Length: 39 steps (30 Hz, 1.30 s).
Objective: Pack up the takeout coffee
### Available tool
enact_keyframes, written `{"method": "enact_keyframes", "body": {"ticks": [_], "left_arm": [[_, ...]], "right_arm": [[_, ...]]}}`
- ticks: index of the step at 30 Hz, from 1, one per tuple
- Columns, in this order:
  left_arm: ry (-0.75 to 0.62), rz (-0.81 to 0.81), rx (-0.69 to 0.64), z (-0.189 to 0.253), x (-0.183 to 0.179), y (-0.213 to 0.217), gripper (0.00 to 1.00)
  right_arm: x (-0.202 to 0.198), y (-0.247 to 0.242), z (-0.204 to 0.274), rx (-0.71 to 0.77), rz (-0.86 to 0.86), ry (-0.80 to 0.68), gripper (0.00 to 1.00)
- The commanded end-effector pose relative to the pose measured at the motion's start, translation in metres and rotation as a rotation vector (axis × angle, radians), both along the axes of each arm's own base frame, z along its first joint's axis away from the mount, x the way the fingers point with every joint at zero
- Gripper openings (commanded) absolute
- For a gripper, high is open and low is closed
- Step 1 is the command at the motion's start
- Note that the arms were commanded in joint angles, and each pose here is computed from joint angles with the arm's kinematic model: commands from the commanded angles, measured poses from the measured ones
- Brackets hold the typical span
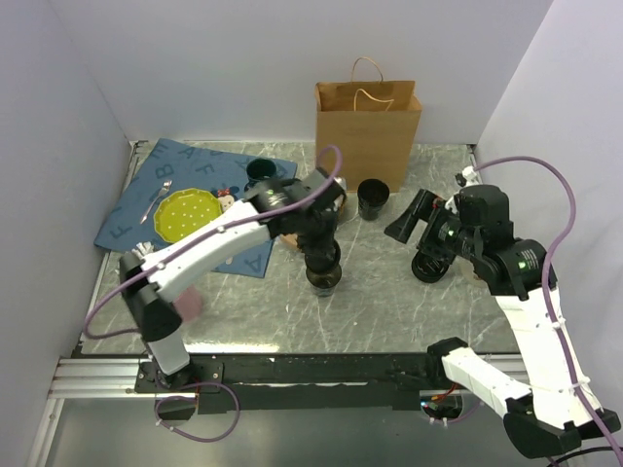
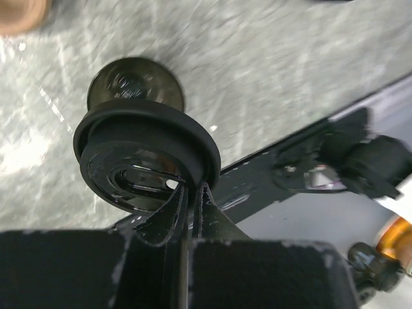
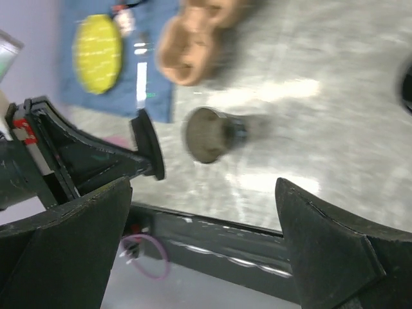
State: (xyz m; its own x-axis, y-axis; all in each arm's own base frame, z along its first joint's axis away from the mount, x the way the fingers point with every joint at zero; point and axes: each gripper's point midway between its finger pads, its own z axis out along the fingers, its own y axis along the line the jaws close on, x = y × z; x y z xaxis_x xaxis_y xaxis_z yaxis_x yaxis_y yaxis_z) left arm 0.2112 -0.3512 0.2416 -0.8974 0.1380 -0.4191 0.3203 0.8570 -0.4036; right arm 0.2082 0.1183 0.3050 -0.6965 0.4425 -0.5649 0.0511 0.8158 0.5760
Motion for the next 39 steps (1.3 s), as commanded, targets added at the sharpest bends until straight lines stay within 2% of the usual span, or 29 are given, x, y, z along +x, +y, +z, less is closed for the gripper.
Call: {"method": "enact_keyframes", "body": {"ticks": [1, 7, 15, 29, 39], "left_arm": [[0.016, 0.063, 0.123, -0.003, -0.005, 0.013, 0.01], [0.069, 0.064, 0.241, -0.038, -0.006, 0.010, 0.01], [0.078, 0.033, 0.210, -0.051, -0.003, -0.012, 0.01], [0.090, 0.030, 0.288, -0.075, 0.006, -0.017, 0.01], [0.104, 0.008, 0.276, -0.082, 0.008, -0.027, 0.09]], "right_arm": [[-0.015, -0.032, -0.003, -0.107, -0.098, -0.017, 1.00], [-0.025, -0.036, -0.007, -0.103, -0.104, -0.040, 1.00], [-0.030, -0.041, -0.005, -0.122, -0.107, -0.061, 1.00], [-0.032, -0.044, -0.001, -0.142, -0.098, -0.065, 1.00], [-0.025, -0.043, 0.001, -0.163, -0.085, -0.070, 1.00]]}}
